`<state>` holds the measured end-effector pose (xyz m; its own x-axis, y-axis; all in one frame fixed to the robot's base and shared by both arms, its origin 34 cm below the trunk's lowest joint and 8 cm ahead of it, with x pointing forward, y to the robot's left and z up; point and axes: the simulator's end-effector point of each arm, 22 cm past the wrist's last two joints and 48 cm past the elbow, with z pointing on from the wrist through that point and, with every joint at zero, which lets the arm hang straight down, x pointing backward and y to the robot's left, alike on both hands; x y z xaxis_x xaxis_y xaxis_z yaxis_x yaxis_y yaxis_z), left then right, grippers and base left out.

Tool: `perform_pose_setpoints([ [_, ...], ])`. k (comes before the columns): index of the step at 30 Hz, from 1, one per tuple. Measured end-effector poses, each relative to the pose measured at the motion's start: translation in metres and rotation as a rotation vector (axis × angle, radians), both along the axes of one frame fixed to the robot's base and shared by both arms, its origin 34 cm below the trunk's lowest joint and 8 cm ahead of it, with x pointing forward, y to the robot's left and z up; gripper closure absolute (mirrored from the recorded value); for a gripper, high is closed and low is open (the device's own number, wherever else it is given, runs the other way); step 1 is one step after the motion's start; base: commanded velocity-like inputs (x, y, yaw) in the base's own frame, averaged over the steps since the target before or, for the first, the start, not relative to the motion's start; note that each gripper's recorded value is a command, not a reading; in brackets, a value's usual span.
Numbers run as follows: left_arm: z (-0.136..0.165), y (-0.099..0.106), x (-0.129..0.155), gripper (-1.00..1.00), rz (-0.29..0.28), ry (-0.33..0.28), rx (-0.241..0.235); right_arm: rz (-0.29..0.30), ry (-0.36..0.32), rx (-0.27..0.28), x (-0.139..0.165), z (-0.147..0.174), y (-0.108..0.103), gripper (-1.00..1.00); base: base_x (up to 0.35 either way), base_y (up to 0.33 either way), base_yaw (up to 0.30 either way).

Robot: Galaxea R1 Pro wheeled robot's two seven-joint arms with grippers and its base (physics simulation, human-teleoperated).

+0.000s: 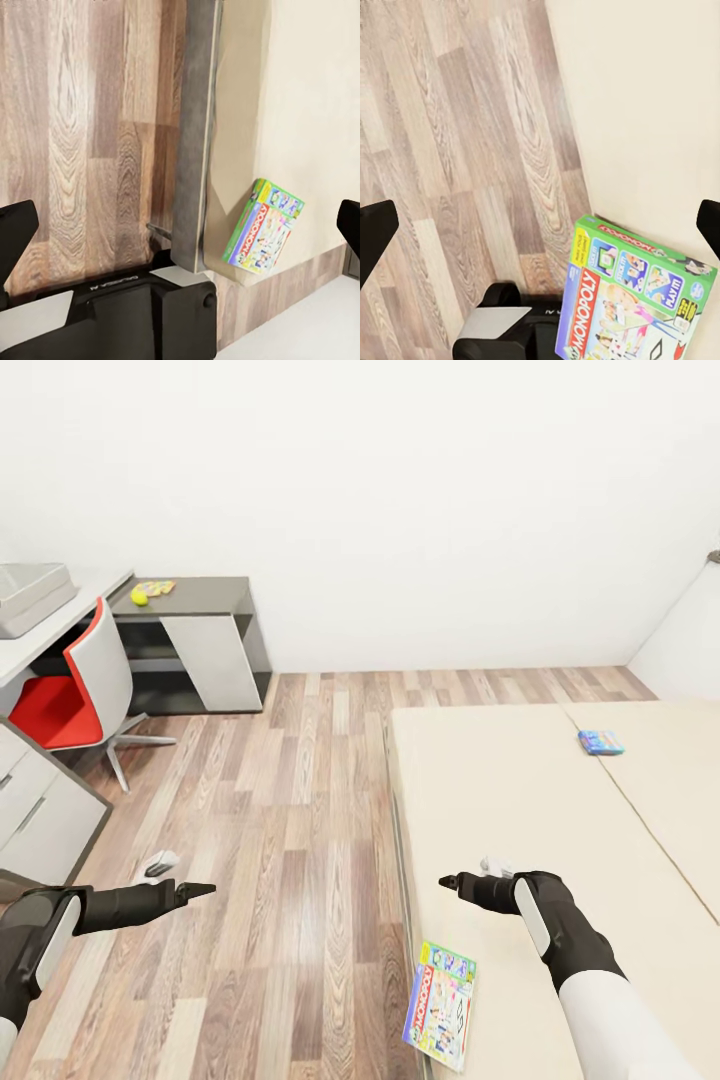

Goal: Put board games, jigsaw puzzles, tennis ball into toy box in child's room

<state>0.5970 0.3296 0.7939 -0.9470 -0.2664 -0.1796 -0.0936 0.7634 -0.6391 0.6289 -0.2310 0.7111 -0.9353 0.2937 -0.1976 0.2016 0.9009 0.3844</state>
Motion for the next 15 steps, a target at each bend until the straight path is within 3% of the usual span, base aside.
perform_pose_setpoints([
  [15, 0.012, 0.0, 0.005, -1.0, 0.0, -0.024, 0.001, 0.0, -0.025, -0.001, 0.007, 0.013, 0.0, -1.0, 0.0, 0.0, 0.0],
])
